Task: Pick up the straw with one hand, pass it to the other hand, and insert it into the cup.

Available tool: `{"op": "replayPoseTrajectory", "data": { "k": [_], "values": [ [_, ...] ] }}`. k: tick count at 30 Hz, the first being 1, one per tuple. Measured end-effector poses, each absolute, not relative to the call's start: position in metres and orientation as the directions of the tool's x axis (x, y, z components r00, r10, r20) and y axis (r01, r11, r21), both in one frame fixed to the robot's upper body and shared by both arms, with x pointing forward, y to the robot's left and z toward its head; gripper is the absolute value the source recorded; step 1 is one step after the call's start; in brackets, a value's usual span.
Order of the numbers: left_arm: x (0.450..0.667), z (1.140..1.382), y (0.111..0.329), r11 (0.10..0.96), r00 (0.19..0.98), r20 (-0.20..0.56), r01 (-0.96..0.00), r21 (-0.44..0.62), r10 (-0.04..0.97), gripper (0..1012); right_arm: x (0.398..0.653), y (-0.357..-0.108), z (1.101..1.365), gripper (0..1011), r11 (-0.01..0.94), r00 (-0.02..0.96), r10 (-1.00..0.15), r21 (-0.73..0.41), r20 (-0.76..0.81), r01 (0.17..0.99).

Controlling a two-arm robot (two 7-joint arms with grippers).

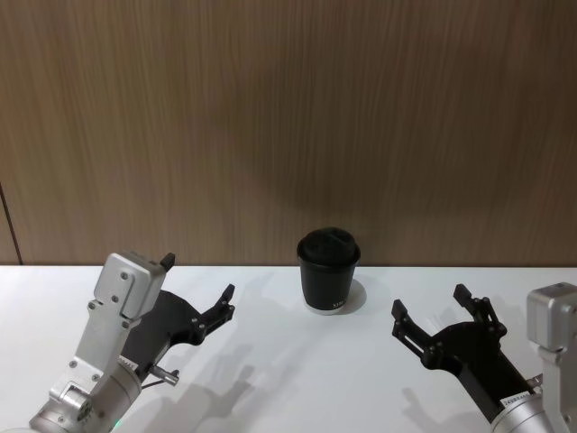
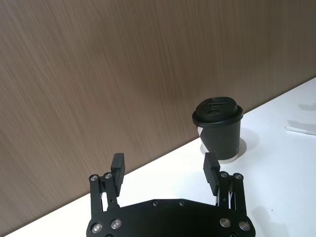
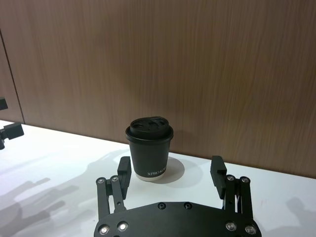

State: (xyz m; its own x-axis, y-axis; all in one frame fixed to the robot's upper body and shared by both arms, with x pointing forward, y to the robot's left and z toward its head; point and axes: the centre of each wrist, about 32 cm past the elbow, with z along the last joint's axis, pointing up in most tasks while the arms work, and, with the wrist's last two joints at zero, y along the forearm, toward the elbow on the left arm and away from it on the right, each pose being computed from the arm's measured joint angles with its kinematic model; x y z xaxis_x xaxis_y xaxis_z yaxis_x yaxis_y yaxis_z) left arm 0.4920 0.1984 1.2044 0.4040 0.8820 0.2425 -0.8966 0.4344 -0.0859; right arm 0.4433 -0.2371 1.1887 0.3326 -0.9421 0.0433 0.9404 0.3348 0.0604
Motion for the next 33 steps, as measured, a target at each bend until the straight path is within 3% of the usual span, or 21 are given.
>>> {"op": "replayPoseTrajectory", "data": {
  "k": [33],
  "values": [
    [0.4920,1.2044,0.1984,0.434,0.404,0.242,-0.897,-0.086,0.882,1002,0.4433,-0.2371,1.1887,1001,0.335,0.333,-0.942,0.060,0.043,0.940]
  ]
}}
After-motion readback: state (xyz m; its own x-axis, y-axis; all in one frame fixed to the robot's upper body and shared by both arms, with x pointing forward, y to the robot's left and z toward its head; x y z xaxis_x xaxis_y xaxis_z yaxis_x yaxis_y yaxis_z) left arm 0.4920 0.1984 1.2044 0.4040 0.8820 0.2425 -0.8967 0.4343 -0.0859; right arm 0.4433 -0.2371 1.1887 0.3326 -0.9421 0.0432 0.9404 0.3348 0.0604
